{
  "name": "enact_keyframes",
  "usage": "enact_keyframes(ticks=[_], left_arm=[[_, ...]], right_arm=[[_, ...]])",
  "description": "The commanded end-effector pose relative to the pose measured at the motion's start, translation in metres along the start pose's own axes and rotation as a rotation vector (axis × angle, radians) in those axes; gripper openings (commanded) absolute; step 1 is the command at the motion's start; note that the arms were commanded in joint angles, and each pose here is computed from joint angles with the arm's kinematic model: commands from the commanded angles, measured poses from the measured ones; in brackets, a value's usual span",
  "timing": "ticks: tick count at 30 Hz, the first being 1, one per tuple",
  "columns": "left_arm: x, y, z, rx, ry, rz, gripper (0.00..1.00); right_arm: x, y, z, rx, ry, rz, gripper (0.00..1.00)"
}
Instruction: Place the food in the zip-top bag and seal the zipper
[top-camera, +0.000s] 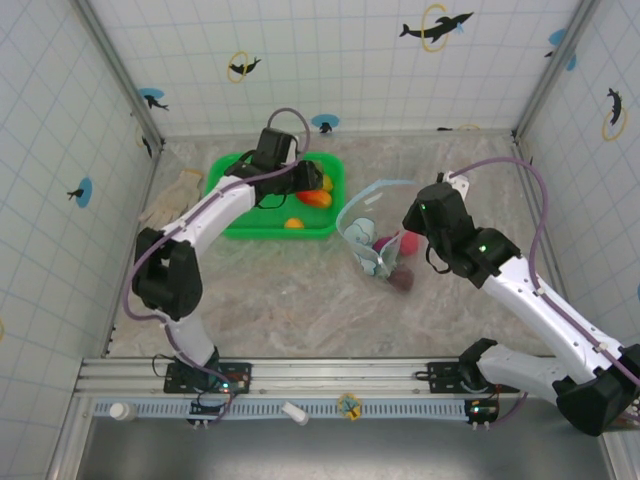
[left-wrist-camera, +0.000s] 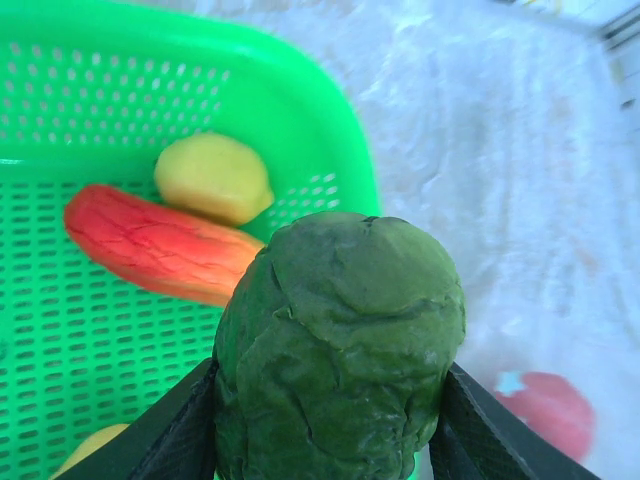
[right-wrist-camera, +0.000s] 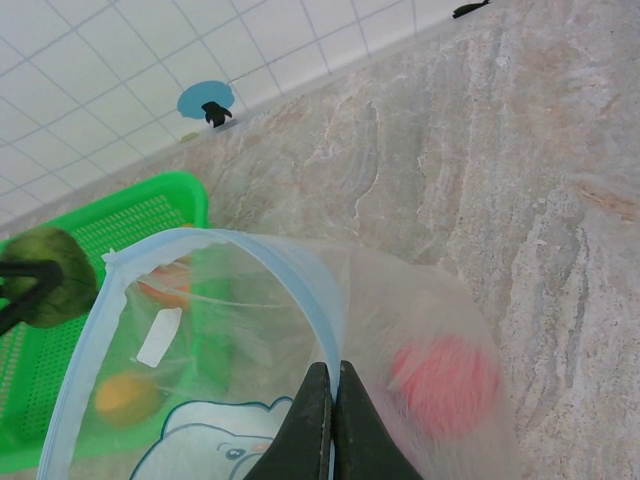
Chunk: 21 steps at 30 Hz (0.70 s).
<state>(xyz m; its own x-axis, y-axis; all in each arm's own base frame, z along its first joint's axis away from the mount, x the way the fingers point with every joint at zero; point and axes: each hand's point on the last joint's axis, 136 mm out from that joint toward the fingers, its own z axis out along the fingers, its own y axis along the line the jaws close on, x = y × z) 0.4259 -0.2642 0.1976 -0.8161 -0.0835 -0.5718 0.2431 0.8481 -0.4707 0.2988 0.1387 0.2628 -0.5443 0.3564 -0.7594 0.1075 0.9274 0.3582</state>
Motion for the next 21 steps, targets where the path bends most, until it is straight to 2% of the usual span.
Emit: enact_keyframes(ticks=[1,8,13,16,21], left_arm=[[0.000,-0.025,-0.030,0.097,-0.023,-0.012,0.38],[0.020,-0.083,-0.084,0.301,-0.056,0.036,0.39],[0.061,-0.137,-0.107,0.498,0.001,0.104,0.39],[0.085,-0.159,-0.108,0.538,0.034,0.162,0.39],[0.096,-0.163,-0.089,0.534,0.057,0.168,0.39]], right_arm=[[-0.002,0.001,-0.003,-0.020,-0.019,0.020,0.00],[0.001,0.003,-0.001,-0.023,-0.010,0.024,0.00],[0.004,0.004,0.001,-0.025,-0.007,0.030,0.00],[0.005,0.008,0.002,-0.036,-0.001,0.036,0.00],[0.005,0.014,0.002,-0.051,0.005,0.033,0.00]])
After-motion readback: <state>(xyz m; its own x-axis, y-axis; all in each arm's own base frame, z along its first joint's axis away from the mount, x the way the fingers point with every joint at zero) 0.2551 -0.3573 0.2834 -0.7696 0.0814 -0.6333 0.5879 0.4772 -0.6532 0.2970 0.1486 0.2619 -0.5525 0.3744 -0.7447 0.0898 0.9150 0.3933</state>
